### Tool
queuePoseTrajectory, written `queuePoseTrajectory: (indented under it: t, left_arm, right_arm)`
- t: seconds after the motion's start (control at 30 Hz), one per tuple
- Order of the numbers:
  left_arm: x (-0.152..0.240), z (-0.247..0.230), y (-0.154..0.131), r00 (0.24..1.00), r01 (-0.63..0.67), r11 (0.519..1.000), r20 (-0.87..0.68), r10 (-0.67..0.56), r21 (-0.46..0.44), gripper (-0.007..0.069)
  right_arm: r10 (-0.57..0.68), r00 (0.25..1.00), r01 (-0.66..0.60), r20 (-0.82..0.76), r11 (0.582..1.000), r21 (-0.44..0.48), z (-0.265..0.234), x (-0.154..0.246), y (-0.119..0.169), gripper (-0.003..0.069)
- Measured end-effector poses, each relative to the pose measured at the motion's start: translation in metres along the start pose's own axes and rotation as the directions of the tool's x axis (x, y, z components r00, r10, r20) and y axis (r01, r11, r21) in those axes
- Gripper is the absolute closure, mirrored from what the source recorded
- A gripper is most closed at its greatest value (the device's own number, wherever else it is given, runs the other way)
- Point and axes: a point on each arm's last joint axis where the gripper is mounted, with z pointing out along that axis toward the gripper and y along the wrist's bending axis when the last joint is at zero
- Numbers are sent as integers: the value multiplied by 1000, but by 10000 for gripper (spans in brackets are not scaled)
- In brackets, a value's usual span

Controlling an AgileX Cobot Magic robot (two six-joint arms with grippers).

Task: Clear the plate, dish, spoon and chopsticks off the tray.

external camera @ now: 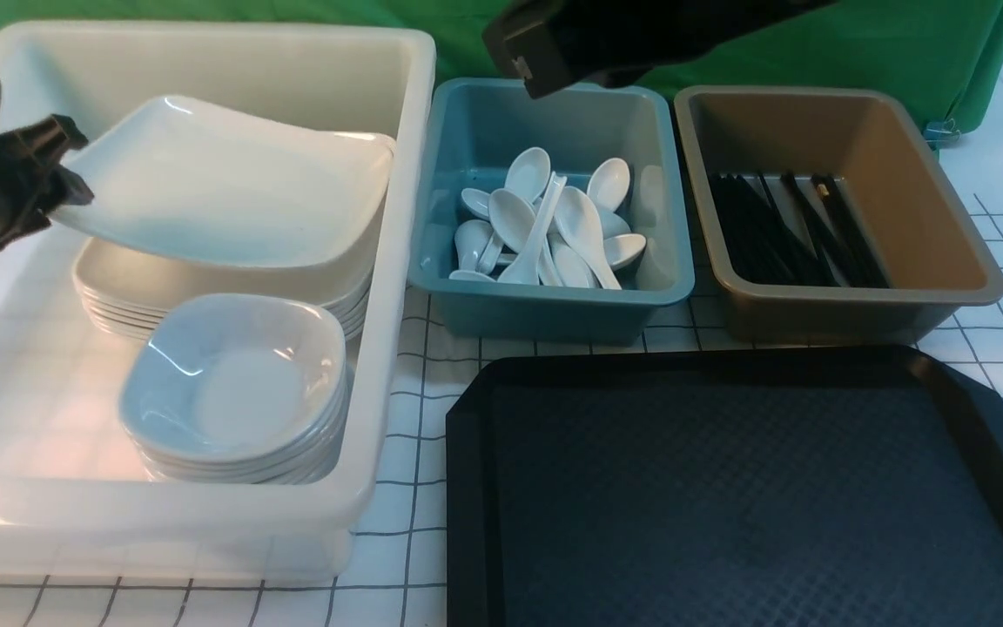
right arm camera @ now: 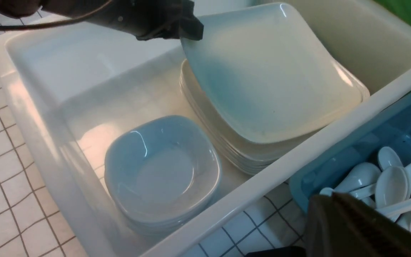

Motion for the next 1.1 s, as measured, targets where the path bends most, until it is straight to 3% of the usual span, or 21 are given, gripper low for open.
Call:
queuePoseTrajectory:
  t: [0.13, 0.27, 0.53, 0.67, 0.77, 0.8, 0.83, 0.93, 1.0, 1.1]
  left_arm:
    - [3, 0, 1, 998, -52, 999, -33, 51, -15, 137]
    - [4, 0, 1, 994, -94, 995, -53, 93, -19, 85]
    - [-6, -9, -10, 976, -189, 982, -106, 190, 26, 86]
    - [-18, -28, -28, 954, -269, 959, -110, 278, 91, 211]
    - [-27, -52, -45, 931, -336, 931, -99, 351, 143, 374]
    - [-32, -72, -55, 916, -371, 911, -88, 390, 182, 497]
    - [-36, -90, -63, 906, -399, 894, -61, 418, 202, 558]
    - [-38, -129, -78, 880, -465, 853, 17, 475, 235, 610]
    - [-36, -171, -95, 837, -545, 794, 110, 537, 269, 622]
    - [-22, -221, -110, 782, -621, 722, 183, 596, 305, 628]
  right_arm:
    - [1, 1000, -1, 0, 1000, -1, 0, 0, 0, 659]
    - [5, 1000, -5, 2, 1000, -6, 0, 0, 1, 659]
    - [7, 1000, -7, -3, 1000, -10, 0, 0, 1, 659]
    - [-1, 1000, 1, 5, 1000, -2, -2, -2, 0, 659]
    - [-14, 1000, 13, 27, 999, 32, -9, -9, -2, 659]
    - [-11, 999, 8, 51, 998, 66, -17, -16, -4, 659]
    - [-3, 998, -3, 62, 994, 105, -24, -19, -7, 659]
    - [15, 997, -32, 79, 977, 212, -45, -25, -13, 659]
    - [12, 998, -31, 57, 938, 346, -65, -23, -22, 659]
    - [25, 999, -37, 31, 881, 472, -91, -18, -29, 659]
